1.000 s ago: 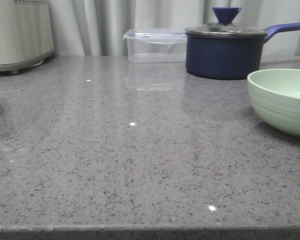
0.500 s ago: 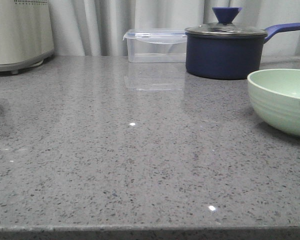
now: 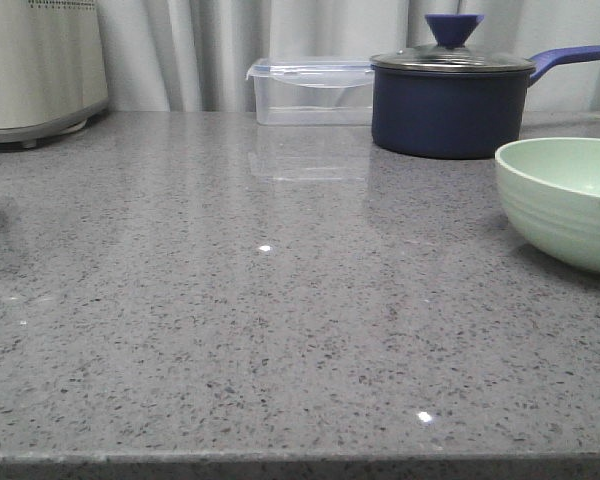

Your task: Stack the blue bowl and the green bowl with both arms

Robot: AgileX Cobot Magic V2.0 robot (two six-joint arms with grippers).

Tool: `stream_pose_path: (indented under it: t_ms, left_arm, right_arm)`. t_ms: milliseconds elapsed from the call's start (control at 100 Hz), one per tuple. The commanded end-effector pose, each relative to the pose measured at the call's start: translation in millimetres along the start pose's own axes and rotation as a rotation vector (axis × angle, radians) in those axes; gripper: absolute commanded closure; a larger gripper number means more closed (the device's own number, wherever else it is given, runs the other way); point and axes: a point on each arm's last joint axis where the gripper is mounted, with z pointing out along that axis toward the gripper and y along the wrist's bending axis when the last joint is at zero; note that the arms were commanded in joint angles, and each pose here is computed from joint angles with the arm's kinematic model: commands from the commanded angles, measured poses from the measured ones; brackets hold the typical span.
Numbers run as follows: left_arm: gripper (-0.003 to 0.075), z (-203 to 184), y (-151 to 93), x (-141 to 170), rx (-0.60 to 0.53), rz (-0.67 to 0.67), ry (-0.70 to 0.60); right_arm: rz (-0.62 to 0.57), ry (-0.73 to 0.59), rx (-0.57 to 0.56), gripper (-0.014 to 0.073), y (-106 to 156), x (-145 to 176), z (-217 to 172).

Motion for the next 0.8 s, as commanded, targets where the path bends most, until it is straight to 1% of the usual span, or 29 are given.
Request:
stream_pose_path:
  t_ms: [0, 100, 200, 320, 440, 620, 790]
  left_arm:
    - [0.0741, -1, 0, 5, -0.002, -0.004, -0.065]
    - [0.0741, -1, 0, 5, -0.002, -0.004, -0.065]
    - [0.0741, -2, 0, 0, -0.001, -0.010, -0.103]
    - [0.0741, -2, 0, -11, -0.001, -0.013, -0.086]
    - [0.0741, -2, 0, -35, 0.000, -0.040, -0.062]
    - [0.0741, 5, -1, -75, 0.000, -0.043, 0.004]
    - [0.0741, 19, -1, -102, -0.001, -0.043, 0.069]
  right_arm:
    - [-0.011, -0.098, -0.002, 0.0666, 0, -8, -2]
    - [-0.011, -0.096, -0.002, 0.0666, 0, -8, -2]
    - [-0.011, -0.112, -0.003, 0.0666, 1, -10, -2]
    - [-0.011, -0.052, 0.002, 0.0666, 2, -13, -2]
    - [-0.011, 0.022, 0.008, 0.0667, 4, -24, 0]
    - [-0.010, 0.113, 0.017, 0.0667, 9, -53, 10]
    - [-0.010, 0.181, 0.024, 0.0667, 14, -80, 26]
